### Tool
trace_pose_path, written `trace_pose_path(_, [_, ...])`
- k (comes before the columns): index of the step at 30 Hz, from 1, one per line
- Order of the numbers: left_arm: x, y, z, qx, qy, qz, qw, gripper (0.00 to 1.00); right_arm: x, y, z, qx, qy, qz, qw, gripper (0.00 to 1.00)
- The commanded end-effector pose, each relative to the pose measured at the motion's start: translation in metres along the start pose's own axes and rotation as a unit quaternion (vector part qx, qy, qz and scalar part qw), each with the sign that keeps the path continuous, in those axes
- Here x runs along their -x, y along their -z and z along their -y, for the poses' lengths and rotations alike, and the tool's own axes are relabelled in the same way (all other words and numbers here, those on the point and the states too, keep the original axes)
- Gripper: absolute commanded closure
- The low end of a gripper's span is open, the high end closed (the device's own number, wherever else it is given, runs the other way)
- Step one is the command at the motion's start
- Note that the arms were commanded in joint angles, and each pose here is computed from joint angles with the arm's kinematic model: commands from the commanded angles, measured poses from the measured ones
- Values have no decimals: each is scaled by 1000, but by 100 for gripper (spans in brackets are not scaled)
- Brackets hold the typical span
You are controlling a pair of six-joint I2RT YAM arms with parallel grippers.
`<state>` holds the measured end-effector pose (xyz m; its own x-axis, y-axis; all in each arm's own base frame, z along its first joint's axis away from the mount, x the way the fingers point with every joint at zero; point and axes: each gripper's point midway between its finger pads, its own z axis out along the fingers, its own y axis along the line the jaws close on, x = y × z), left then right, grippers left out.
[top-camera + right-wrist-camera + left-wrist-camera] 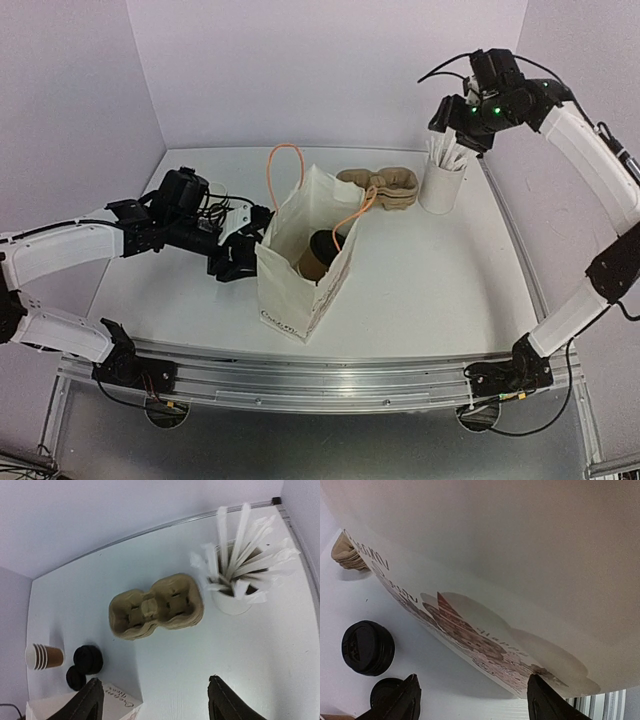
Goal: Pack the takeout coffee
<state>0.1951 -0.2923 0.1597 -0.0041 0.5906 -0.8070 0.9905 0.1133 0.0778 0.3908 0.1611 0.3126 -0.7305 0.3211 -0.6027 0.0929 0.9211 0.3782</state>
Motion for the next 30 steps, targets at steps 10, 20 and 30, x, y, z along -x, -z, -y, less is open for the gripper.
trace_pose_path(10, [15, -28, 14, -48, -24, 48, 997, 29, 87, -87, 83, -123, 25, 13, 992, 51])
trace_pose_path(20, [5, -33, 17, -39, -28, 46, 998, 29, 112, -137, 79, -99, 61, 18, 993, 59])
trace_pose_path(30, [-2, -21, 11, 0, 7, 25, 1000, 28, 115, -182, 94, -120, 60, 21, 991, 58])
